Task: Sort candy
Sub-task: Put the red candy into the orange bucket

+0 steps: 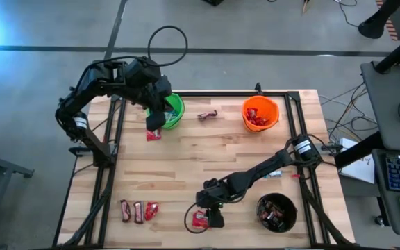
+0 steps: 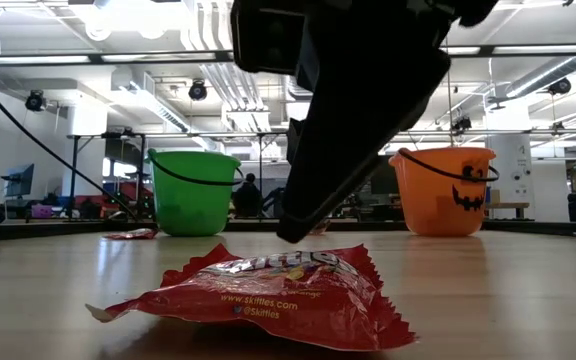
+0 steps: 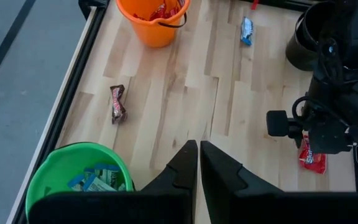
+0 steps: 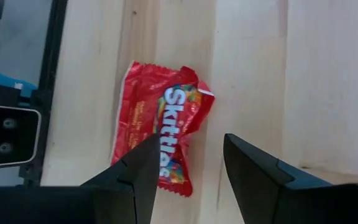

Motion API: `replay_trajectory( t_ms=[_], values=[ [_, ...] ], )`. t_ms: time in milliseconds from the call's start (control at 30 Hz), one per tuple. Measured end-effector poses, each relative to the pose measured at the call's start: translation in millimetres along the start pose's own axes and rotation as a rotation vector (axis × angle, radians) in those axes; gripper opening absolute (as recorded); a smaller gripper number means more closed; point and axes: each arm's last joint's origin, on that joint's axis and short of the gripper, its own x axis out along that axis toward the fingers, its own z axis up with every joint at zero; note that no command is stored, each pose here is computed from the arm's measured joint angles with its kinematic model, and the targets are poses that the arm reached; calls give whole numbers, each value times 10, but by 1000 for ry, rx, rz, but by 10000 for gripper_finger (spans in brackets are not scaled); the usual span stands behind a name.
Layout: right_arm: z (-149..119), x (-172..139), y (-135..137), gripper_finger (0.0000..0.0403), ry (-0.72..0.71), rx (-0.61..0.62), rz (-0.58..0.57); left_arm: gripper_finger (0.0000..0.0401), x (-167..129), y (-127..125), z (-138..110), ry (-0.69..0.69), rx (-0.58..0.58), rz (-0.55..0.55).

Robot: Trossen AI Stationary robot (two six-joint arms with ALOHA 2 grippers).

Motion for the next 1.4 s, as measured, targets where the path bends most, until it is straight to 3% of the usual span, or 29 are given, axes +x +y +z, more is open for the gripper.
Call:
replay_trajectory(
  t_ms=[267, 700, 867, 1033, 1233, 1400],
  values=[
    [-19, 12, 58, 166, 1, -16, 17, 2, 0, 0, 0, 0, 0, 0],
    [-106, 320, 31, 163, 40, -9, 20, 2, 3, 0, 0, 1, 0, -1],
    [-114, 322, 24, 119, 52, -1, 23, 2, 4, -1, 1, 1, 8, -1],
    [-133, 319, 2, 25, 81, 49, 19, 2, 3, 0, 0, 1, 11, -1],
    [-119, 208, 41, 13, 112, 75, 15, 2, 3, 0, 1, 1, 11, 0],
    [-33, -149, 121, 12, 111, 51, -54, 2, 4, 0, 0, 1, 3, -1]
  ],
)
